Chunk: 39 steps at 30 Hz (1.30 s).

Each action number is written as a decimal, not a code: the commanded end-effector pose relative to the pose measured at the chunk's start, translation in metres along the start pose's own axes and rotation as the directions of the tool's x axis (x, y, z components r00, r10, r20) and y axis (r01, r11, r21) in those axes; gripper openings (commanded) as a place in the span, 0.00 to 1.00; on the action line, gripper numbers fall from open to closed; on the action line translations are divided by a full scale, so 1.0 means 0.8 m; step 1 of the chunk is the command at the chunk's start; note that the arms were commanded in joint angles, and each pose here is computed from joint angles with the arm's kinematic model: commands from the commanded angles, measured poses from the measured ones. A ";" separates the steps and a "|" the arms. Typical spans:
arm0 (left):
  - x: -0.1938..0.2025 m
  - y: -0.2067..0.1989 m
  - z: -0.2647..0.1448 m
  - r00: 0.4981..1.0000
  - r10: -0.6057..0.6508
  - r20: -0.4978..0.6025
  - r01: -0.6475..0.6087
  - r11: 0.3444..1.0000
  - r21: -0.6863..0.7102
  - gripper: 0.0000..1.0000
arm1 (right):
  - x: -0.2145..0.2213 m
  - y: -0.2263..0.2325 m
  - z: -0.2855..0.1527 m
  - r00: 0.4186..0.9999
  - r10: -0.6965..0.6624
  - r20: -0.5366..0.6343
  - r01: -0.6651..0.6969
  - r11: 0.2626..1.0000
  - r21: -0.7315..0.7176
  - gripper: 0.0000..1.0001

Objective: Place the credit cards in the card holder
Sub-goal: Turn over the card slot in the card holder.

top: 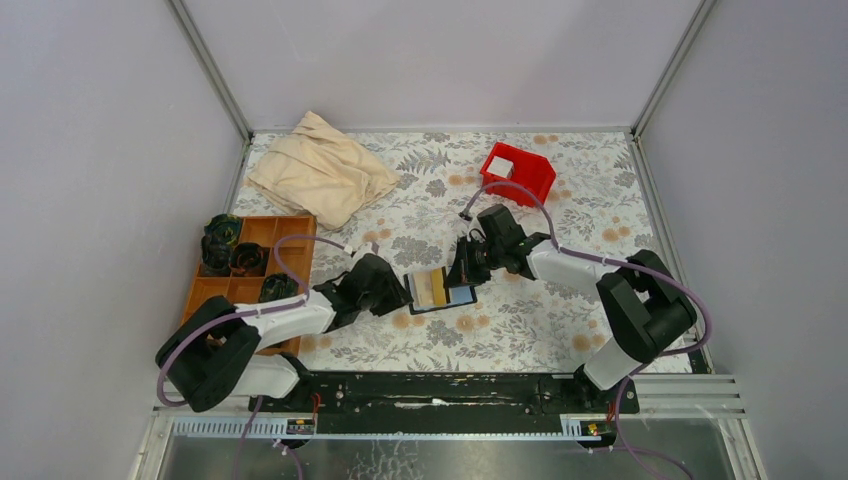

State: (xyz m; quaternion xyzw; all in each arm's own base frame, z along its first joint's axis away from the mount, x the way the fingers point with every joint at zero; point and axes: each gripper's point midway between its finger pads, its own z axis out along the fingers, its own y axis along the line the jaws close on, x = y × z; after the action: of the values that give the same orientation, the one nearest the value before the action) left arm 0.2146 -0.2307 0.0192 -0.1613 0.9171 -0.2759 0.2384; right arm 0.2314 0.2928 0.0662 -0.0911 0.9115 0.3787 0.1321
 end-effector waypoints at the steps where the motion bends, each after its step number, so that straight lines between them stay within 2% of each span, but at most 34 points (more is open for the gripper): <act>1: 0.009 0.044 -0.017 0.999 0.031 -0.018 -0.033 0.987 -0.155 0.41 | -0.015 0.009 0.004 0.999 -0.029 0.030 0.030 0.999 -0.014 0.00; 8: -0.008 0.032 -0.037 0.999 0.036 0.030 -0.031 0.987 -0.155 0.41 | -0.018 0.012 0.003 0.998 -0.047 0.033 0.047 0.999 -0.019 0.00; 15: -0.031 -0.019 -0.048 0.996 0.047 0.079 -0.046 0.999 -0.017 0.41 | -0.021 0.017 -0.005 0.997 -0.065 0.046 0.066 0.998 -0.018 0.00; 20: -0.033 -0.045 -0.039 0.995 0.085 0.057 -0.088 0.996 0.035 0.42 | -0.025 0.018 -0.013 0.996 -0.069 0.064 0.070 0.997 -0.015 0.00; 29: -0.022 -0.039 -0.007 0.994 0.106 0.008 -0.106 0.994 -0.008 0.43 | -0.031 0.010 -0.025 0.995 -0.060 0.083 0.060 0.998 -0.002 0.00; 39: -0.017 -0.024 0.005 0.993 0.114 -0.011 -0.115 0.992 -0.057 0.44 | -0.028 -0.015 -0.026 0.997 -0.024 0.075 0.024 1.000 0.014 0.00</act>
State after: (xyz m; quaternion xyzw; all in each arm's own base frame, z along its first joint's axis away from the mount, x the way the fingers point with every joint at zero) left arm 0.2163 -0.2294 0.0197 -0.1280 0.9420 -0.2184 0.2204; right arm 0.2460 0.2743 0.0698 -0.0792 0.9148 0.3655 0.1527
